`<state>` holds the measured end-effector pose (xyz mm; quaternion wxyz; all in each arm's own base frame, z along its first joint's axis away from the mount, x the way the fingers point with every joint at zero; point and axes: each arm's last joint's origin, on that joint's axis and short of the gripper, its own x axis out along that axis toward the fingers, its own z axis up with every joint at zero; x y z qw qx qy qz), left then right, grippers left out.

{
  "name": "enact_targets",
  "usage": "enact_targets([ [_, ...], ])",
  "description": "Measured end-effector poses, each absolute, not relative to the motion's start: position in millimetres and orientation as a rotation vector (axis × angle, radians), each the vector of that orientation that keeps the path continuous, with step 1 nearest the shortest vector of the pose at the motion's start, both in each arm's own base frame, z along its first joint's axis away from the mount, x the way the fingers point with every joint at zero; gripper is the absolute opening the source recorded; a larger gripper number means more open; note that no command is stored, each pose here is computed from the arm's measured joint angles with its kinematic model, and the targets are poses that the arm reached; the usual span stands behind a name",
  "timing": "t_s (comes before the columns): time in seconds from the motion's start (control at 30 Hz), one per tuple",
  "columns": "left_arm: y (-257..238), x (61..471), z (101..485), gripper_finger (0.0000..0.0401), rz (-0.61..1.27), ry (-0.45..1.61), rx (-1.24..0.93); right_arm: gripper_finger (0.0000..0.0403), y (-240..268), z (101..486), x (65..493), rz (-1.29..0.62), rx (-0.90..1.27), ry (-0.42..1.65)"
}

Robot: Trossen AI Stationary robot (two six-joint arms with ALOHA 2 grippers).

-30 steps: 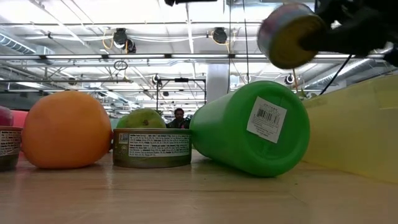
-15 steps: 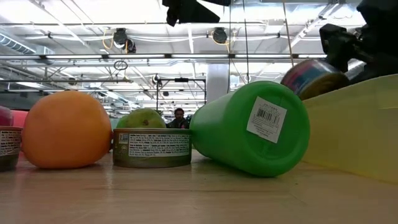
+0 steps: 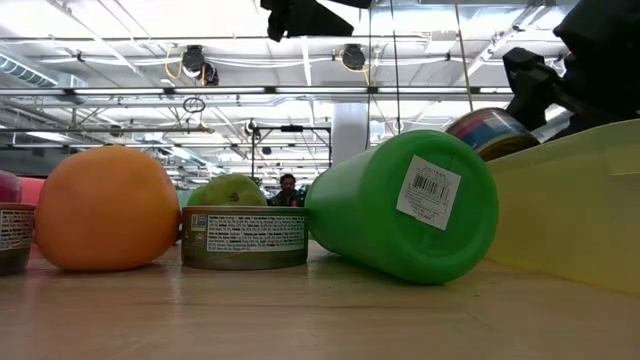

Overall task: Pick & Place Food Item
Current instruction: Put the blue and pink tuna can into the yellow bin

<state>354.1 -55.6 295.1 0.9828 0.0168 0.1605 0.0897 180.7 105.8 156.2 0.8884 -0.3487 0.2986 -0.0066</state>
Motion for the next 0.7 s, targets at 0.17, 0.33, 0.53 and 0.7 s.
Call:
enact_targets([
  [0.17,-55.5,354.1,295.0,0.0274,0.181,0.324,0.034,0.0274,106.0,154.5,179.9,-0.037,-0.584,0.627],
  [0.33,-55.6,353.9,294.5,0.0283,0.181,0.329,0.035,0.0357,106.0,154.8,180.0,-0.051,-0.539,0.622],
  [0.53,-55.5,354.0,294.5,0.0295,0.181,0.329,0.033,0.0374,107.9,154.9,179.7,0.008,-0.480,0.630],
  [0.7,-55.5,353.9,294.4,0.0298,0.182,0.330,0.032,0.0368,109.7,159.8,178.1,0.081,-0.377,0.624],
])
